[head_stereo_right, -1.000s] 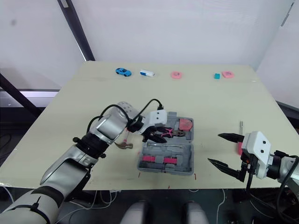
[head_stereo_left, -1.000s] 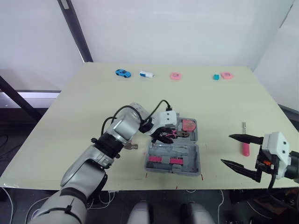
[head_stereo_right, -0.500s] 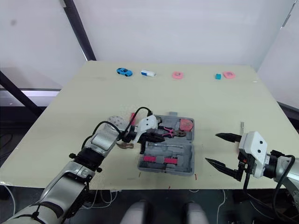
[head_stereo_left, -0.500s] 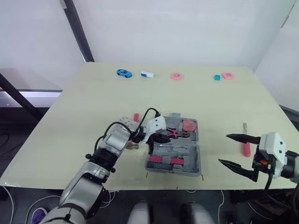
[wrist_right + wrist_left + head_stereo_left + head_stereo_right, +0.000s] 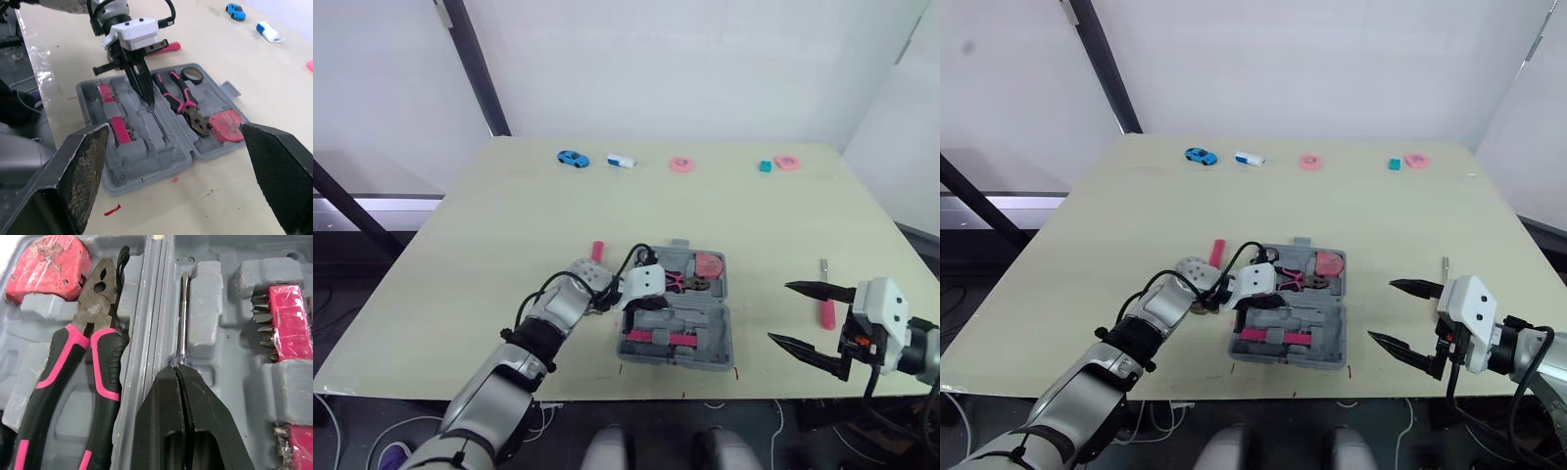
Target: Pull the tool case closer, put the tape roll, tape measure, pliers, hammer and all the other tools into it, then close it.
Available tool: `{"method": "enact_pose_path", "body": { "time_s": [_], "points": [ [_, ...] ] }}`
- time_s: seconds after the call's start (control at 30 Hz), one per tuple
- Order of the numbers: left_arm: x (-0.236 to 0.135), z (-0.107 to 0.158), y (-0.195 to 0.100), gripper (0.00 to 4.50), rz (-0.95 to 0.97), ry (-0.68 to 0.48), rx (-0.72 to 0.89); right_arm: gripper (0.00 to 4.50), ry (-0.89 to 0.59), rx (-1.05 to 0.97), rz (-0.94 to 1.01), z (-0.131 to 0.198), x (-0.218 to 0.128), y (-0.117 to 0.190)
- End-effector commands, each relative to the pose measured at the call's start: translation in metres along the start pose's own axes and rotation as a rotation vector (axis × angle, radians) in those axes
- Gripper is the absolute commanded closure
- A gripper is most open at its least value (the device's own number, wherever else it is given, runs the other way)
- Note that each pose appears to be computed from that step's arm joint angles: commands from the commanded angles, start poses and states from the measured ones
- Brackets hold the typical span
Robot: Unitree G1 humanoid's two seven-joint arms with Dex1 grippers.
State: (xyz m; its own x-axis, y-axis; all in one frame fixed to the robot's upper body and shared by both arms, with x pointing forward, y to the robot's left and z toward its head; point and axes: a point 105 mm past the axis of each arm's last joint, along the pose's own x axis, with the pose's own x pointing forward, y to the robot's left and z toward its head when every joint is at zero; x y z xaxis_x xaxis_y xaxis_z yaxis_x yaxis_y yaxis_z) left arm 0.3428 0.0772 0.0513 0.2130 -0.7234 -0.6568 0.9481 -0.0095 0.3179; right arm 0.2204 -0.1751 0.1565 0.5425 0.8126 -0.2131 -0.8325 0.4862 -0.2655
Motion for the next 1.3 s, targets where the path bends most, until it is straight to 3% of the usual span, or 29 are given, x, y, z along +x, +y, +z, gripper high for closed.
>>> {"method": "enact_pose_path", "body": {
  "time_s": [0.03, 0.13, 0.27, 0.47, 0.6, 0.73, 0.83, 0.9, 1.0, 1.17, 1.3],
  "points": [
    [0.010, -0.036, -0.030, 4.46, -0.077, 0.082, -0.096, 0.00, -0.043, -0.027, -0.001, 0.009, 0.004, -0.001],
    [0.001, -0.010, -0.014, 4.46, 0.045, -0.122, -0.205, 0.00, -0.108, -0.006, -0.049, 0.012, 0.010, -0.005],
    [-0.025, 0.010, 0.002, 4.46, 0.215, -0.305, -0.344, 0.00, -0.133, 0.001, -0.137, 0.007, 0.021, -0.010],
    [-0.076, 0.012, 0.017, 4.46, 0.538, -0.516, -0.563, 0.00, -0.176, 0.065, -0.250, -0.002, 0.048, -0.019],
    [-0.115, -0.008, 0.010, 4.46, 0.741, -0.548, -0.653, 0.00, -0.222, 0.148, -0.250, -0.007, 0.072, -0.028],
    [-0.129, -0.020, -0.009, 4.46, 0.776, -0.561, -0.699, 0.00, -0.233, 0.174, -0.260, -0.013, 0.075, -0.038],
    [-0.139, -0.030, -0.037, 3.79, 0.758, -0.551, -0.721, 0.00, -0.187, 0.178, -0.255, -0.029, 0.060, -0.044],
    [-0.146, -0.041, -0.057, 2.99, 0.767, -0.515, -0.746, 0.00, -0.142, 0.199, -0.256, -0.043, 0.040, -0.043],
    [-0.157, -0.060, -0.089, 2.51, 0.774, -0.445, -0.802, 0.00, -0.064, 0.235, -0.269, -0.065, 0.003, -0.031],
    [-0.168, -0.078, -0.121, 0.02, 0.785, -0.377, -0.856, 0.00, 0.011, 0.263, -0.305, -0.079, -0.039, -0.013],
    [-0.172, -0.091, -0.135, 0.02, 0.814, -0.332, -0.893, 0.00, 0.065, 0.297, -0.352, -0.090, -0.066, -0.006]
  ]
}}
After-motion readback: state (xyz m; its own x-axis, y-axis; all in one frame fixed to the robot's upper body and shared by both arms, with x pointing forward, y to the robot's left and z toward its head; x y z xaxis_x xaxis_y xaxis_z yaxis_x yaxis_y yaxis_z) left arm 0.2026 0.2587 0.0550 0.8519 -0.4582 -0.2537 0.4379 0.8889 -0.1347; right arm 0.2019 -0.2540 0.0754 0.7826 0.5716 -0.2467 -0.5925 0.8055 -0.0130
